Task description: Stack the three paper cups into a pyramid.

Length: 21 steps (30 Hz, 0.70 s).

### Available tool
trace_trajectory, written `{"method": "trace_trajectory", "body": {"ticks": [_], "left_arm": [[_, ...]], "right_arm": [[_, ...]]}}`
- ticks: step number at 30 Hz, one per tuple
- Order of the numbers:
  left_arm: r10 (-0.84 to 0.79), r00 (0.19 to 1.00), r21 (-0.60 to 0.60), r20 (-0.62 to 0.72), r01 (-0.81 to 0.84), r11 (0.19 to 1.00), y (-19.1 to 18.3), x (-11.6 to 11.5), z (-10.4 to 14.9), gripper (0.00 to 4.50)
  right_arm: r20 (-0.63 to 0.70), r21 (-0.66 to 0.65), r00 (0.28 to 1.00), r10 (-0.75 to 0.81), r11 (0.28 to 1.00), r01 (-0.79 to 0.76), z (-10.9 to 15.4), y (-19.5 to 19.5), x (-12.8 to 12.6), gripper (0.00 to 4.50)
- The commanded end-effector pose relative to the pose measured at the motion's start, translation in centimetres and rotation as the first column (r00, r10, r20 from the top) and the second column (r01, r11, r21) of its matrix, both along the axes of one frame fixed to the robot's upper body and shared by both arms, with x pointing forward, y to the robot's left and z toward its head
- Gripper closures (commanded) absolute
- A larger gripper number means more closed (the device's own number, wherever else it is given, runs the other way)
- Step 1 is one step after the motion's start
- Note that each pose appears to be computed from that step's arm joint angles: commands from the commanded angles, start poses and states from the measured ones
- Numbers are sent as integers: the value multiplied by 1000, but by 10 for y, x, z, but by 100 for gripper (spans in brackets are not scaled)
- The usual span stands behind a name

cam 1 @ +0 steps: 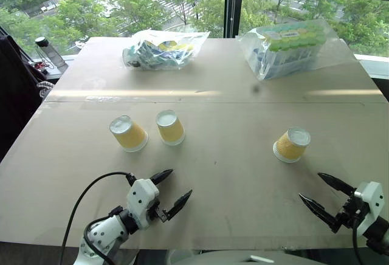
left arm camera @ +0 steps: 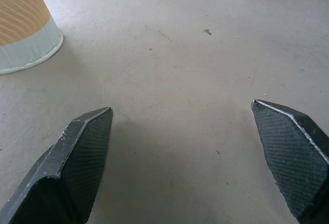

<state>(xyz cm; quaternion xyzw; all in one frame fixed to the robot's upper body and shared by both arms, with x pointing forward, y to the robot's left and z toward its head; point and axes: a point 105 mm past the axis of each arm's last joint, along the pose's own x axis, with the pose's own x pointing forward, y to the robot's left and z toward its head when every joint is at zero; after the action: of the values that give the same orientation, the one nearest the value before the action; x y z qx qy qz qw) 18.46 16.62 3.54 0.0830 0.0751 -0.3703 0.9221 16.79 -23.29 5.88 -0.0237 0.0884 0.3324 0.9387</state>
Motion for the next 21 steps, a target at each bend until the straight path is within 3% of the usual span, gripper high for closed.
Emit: {"method": "trace_trajectory", "body": {"ticks": [1,4,13,21], "left_arm": [[12,995,20,-101,-10,1000,5,-15,-31,8],[13,994,16,-105,-11,1000,10,-18,-39,8],[0,997,4,-79,1,1000,15,-19,-32,8],[-39,999,-15,-23,39,999,3,-9,-6,8]], "right_arm": [[29,-18,1000,-2,1000,2,5,-5,1,0],[20,-20,1000,3,1000,-3,1,-5,0,0],[22,-17,1000,7,1000,-6,-4,-7,-2,0],[47,-8,999,-1,1000,1,1,-5,3,0]]}}
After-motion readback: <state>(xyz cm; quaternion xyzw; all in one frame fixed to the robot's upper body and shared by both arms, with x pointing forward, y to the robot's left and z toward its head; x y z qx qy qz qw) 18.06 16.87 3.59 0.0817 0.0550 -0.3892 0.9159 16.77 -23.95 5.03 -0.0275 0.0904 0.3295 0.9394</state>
